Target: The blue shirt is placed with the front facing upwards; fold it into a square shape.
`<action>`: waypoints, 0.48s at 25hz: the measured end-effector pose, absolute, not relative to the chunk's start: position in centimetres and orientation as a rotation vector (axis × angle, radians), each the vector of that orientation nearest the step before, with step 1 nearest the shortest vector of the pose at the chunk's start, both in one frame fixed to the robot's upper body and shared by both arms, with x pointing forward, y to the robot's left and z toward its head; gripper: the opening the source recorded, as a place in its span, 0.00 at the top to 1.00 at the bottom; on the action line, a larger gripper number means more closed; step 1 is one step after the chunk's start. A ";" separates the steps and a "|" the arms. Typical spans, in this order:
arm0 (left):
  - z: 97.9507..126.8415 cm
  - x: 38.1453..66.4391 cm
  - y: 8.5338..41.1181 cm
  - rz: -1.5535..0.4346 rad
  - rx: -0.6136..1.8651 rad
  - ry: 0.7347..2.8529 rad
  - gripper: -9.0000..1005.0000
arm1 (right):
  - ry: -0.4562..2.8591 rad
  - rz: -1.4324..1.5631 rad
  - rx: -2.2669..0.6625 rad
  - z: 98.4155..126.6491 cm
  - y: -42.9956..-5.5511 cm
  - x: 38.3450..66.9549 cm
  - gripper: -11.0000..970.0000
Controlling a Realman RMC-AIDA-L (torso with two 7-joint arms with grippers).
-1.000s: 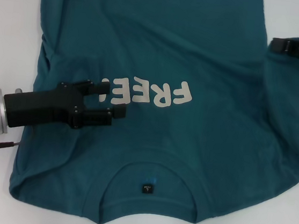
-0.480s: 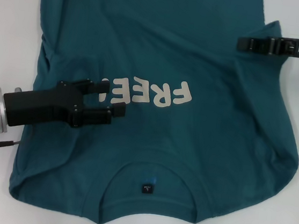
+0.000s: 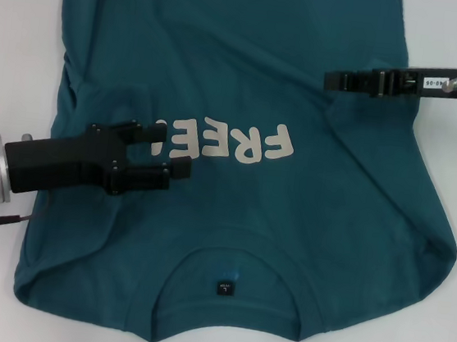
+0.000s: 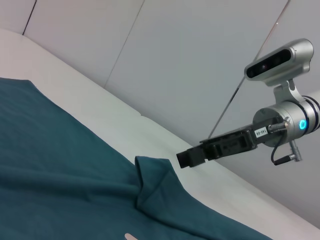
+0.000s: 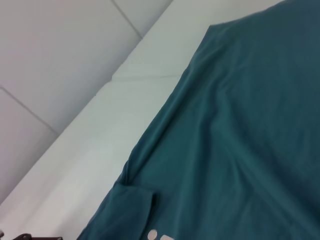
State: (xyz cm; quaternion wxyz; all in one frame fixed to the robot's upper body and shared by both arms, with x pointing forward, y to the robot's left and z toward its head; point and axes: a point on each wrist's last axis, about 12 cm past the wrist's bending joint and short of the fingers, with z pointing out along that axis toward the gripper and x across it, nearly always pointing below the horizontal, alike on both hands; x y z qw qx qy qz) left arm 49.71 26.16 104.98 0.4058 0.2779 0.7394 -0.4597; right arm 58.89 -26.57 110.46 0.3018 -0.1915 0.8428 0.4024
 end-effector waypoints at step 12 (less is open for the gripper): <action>104.9 49.7 26.1 -1.159 0.699 1.869 0.13 | 2.305 1.020 -0.367 109.8 -31.4 57.0 0.48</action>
